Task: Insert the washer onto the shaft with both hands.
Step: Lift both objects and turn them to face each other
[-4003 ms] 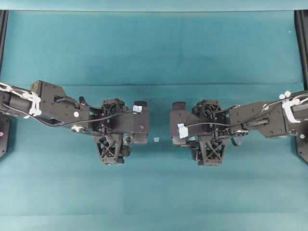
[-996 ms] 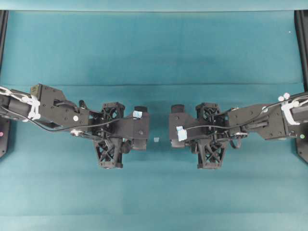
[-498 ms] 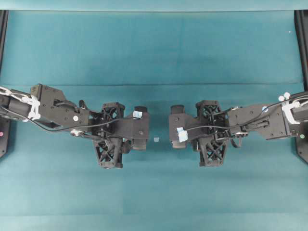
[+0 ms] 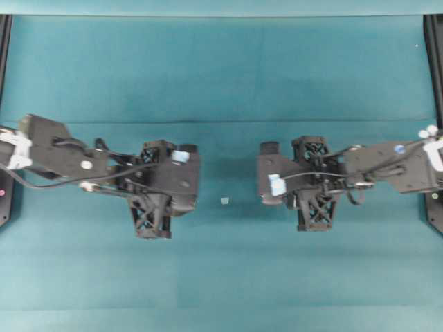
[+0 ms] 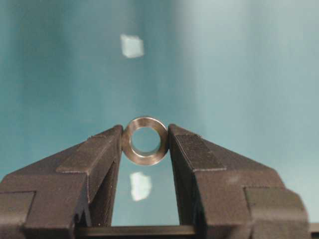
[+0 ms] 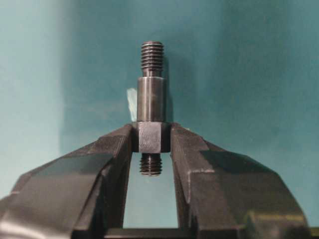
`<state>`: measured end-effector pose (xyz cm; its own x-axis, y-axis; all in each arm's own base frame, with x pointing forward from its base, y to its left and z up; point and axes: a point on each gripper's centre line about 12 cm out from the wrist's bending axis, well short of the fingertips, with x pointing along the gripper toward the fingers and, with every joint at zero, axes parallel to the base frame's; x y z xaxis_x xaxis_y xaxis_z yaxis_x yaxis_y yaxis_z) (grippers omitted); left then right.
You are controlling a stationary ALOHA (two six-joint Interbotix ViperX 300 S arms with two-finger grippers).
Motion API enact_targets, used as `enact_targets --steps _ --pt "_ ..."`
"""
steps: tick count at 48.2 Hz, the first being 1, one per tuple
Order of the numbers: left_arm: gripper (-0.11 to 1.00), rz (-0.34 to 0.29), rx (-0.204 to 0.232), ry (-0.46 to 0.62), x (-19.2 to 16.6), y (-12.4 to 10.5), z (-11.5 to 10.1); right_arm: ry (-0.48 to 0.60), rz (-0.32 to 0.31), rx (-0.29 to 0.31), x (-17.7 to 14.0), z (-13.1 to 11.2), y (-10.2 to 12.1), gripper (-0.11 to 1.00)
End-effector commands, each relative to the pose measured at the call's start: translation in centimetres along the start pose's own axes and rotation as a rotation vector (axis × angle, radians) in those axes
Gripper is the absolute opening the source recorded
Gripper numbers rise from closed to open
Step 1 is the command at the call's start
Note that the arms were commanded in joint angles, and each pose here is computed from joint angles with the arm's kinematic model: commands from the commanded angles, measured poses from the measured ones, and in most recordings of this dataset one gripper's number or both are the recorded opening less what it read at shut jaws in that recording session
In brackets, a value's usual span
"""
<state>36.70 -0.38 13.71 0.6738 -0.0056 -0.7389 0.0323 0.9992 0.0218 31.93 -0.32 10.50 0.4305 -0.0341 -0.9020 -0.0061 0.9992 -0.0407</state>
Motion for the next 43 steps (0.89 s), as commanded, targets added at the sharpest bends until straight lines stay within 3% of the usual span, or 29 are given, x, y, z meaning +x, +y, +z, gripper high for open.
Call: enact_targets --steps 1,28,43 --pt "0.36 0.001 0.006 -0.092 -1.2 0.0 0.8 -0.095 0.006 0.015 -0.9 0.9 0.1 0.00" --pt "0.36 0.000 -0.004 -0.296 -3.3 -0.1 1.1 -0.356 0.046 0.107 -2.3 1.8 0.2 0.00" --pt "0.36 -0.005 -0.033 -0.407 -3.8 -0.1 1.7 -0.556 0.082 0.209 -3.7 1.0 0.2 0.00"
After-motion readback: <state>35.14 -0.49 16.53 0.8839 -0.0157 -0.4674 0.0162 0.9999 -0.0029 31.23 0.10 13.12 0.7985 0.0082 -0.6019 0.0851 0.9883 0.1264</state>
